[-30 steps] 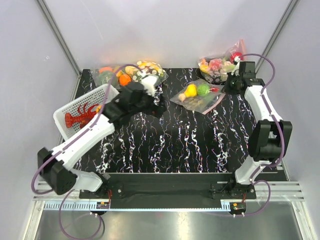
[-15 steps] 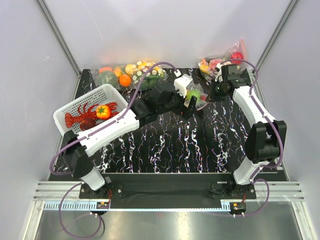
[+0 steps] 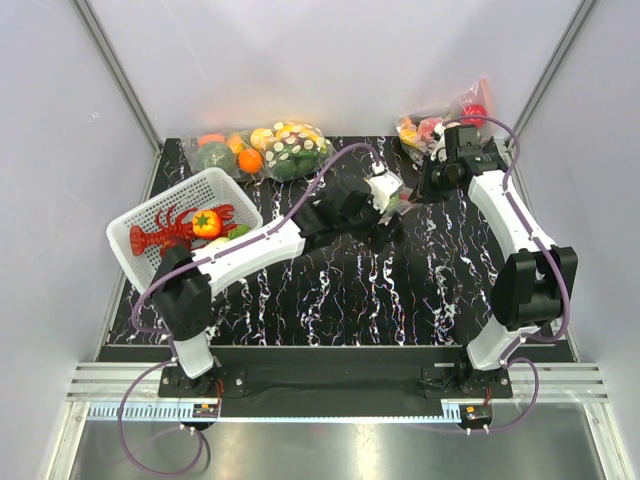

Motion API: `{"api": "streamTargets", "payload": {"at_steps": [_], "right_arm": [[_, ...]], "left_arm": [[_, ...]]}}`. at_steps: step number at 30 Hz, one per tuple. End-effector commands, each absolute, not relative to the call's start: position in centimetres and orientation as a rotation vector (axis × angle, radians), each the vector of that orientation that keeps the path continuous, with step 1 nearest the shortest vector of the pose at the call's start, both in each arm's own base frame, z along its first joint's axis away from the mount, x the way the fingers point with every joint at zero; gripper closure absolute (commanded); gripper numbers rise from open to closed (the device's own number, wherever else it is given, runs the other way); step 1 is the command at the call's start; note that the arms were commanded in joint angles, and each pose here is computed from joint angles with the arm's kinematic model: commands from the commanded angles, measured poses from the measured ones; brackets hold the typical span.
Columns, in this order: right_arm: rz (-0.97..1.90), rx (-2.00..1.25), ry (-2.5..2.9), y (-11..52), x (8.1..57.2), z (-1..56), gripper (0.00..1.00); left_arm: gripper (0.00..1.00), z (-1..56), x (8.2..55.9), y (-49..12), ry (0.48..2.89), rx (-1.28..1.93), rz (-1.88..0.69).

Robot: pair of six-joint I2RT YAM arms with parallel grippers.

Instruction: Open the zip-top bag and remove the fake food

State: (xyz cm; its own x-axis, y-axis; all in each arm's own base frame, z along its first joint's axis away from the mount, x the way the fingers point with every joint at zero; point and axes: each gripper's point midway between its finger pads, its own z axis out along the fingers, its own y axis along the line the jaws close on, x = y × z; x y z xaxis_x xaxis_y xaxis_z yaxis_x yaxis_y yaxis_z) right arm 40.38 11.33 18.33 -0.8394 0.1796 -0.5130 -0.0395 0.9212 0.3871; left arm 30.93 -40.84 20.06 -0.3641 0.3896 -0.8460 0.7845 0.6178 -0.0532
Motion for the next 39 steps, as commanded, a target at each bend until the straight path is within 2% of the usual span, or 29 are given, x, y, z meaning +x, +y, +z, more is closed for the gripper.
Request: {"api": "streamTargets", "payload": {"at_steps": [1,2,3,5,6,7,8,10,13,16,23,28,39], "right_arm": [[0.568,0.072,2.449,12.2,39.7,22.0,1.00],[0.568,0.072,2.449,12.2,39.6,22.1,1.00],[0.564,0.083,2.445,12.1,39.5,22.4,1.00],[0.568,0.094,2.434,12.1,39.5,22.9,1.00],[0.564,0.113,2.427,12.0,39.4,23.3,1.00],[0.563,0.124,2.414,11.9,39.5,23.9,1.00],[0.555,0.134,2.414,11.8,39.4,24.1,0.96],[0.546,0.165,2.389,11.5,39.3,25.2,0.69],[0.531,0.204,2.357,11.1,38.9,26.8,0.40],[0.482,0.277,2.332,10.1,38.2,27.8,0.32],[0.405,0.473,2.278,8.0,35.5,28.5,0.30],[0.399,0.567,2.288,7.5,34.1,26.5,0.29],[0.430,0.679,2.352,7.4,36.0,22.5,0.28]], "left_arm": [[0.01,20.2,31.5,-41.7,1.944,0.961,-0.549],[0.04,19.9,31.5,-41.7,1.954,0.966,-0.545],[0.20,19.3,31.4,-41.6,1.971,0.974,-0.536],[0.45,18.7,31.2,-41.5,1.987,0.984,-0.531],[0.63,18.3,31.1,-41.5,1.996,0.990,-0.526],[0.91,17.9,31.0,-41.4,2.004,0.995,-0.524],[1.00,17.7,31.0,-41.3,2.009,0.995,-0.523],[1.00,17.5,30.9,-41.3,2.019,0.977,-0.533],[1.00,17.7,31.3,-40.9,2.033,0.920,-0.511],[1.00,17.8,31.5,-40.7,2.046,0.878,-0.505],[1.00,18.1,31.8,-40.4,2.079,0.795,-0.500],[1.00,18.2,31.8,-39.9,2.092,0.758,-0.478],[1.00,18.4,31.6,-38.8,2.060,0.722,-0.450]]}}
